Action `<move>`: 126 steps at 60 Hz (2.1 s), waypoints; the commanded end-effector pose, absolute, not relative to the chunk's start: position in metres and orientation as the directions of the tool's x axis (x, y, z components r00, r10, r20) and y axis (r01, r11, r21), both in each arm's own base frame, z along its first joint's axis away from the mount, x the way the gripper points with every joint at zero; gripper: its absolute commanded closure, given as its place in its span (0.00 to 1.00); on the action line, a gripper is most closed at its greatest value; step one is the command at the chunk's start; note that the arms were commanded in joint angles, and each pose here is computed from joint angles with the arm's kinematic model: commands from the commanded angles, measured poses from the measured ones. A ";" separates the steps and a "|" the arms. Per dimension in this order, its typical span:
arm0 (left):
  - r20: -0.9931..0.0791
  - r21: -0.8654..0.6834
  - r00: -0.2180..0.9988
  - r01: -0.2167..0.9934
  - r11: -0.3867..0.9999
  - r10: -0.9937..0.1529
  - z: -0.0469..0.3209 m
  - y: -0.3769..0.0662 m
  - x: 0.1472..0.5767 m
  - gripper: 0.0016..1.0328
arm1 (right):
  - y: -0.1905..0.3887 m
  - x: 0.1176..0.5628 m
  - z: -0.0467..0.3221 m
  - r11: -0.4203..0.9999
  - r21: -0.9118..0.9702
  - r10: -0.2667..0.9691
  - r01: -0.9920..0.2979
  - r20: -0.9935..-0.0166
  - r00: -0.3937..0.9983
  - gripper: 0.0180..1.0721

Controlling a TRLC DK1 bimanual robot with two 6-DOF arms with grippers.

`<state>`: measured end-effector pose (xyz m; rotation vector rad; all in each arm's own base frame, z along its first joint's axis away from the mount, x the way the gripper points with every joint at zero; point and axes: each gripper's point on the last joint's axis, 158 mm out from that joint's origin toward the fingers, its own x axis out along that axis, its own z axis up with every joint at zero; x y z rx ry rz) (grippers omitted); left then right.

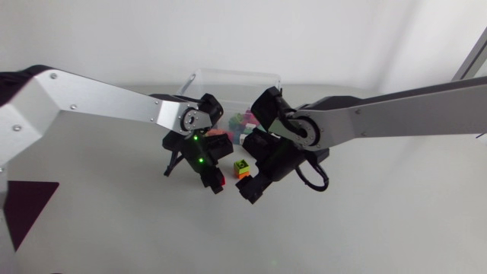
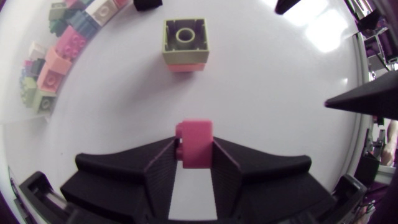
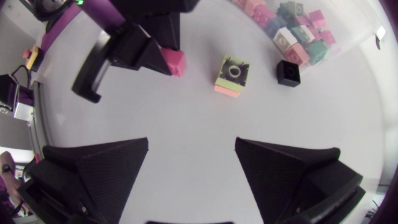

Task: Place the duplo bricks in the container

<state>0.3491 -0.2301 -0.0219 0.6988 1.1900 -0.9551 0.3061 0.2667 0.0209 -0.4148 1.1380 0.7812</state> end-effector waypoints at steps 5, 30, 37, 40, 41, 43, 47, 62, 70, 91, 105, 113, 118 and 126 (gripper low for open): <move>-0.940 0.024 0.173 0.892 0.451 -0.293 0.033 -0.222 0.347 0.73 | 0.279 0.320 0.021 0.700 0.103 0.334 -0.707 -0.922 0.197 0.04; -0.787 0.104 0.418 0.814 0.571 -0.453 0.123 -0.203 0.378 0.73 | 0.277 0.358 -0.001 0.776 0.073 0.231 -0.627 -0.957 0.174 0.04; -0.735 0.120 0.490 0.775 0.621 -0.468 0.141 -0.199 0.393 0.73 | 0.275 0.367 -0.009 0.787 0.074 0.218 -0.612 -0.962 0.165 0.05; -0.708 0.119 0.518 0.757 0.643 -0.479 0.150 -0.198 0.400 0.72 | 0.275 0.369 -0.012 0.788 0.074 0.215 -0.611 -0.963 0.161 0.05; -0.698 0.114 0.527 0.750 0.651 -0.484 0.153 -0.197 0.403 0.72 | 0.275 0.370 -0.012 0.789 0.074 0.214 -0.609 -0.964 0.160 0.05; -0.683 0.108 0.540 0.741 0.663 -0.492 0.158 -0.195 0.407 0.72 | 0.276 0.371 -0.014 0.790 0.074 0.209 -0.609 -0.966 0.153 0.05; -0.651 0.111 0.576 0.716 0.689 -0.494 0.168 -0.191 0.416 0.72 | 0.277 0.373 -0.018 0.791 0.075 0.200 -0.608 -0.970 0.140 0.05; -0.521 0.094 0.689 0.633 0.769 -0.504 0.201 -0.176 0.451 0.72 | 0.281 0.381 -0.031 0.796 0.077 0.162 -0.601 -0.983 0.088 0.11; -0.488 0.078 0.714 0.609 0.790 -0.502 0.208 -0.175 0.469 0.72 | 0.282 0.385 -0.038 0.798 0.077 0.144 -0.598 -0.987 0.066 0.17; -0.471 0.058 0.723 0.596 0.801 -0.505 0.195 -0.183 0.502 0.72 | 0.286 0.394 -0.046 0.799 0.052 0.103 -0.599 -0.993 0.051 0.49; -0.466 0.033 0.729 0.580 0.814 -0.501 0.189 -0.185 0.525 0.72 | 0.286 0.388 -0.045 0.794 0.045 0.088 -0.607 -0.995 0.041 0.70; -0.462 0.022 0.730 0.577 0.816 -0.504 0.186 -0.189 0.536 0.71 | 0.280 0.387 -0.029 0.799 0.046 0.101 -0.599 -0.993 0.058 0.70; -0.463 0.010 0.729 0.573 0.819 -0.504 0.182 -0.193 0.544 0.71 | 0.275 0.389 -0.013 0.805 0.052 0.123 -0.591 -0.989 0.080 0.70; -0.464 -0.010 0.725 0.570 0.822 -0.508 0.177 -0.200 0.555 0.71 | 0.265 0.390 0.015 0.816 0.062 0.160 -0.575 -0.980 0.121 0.70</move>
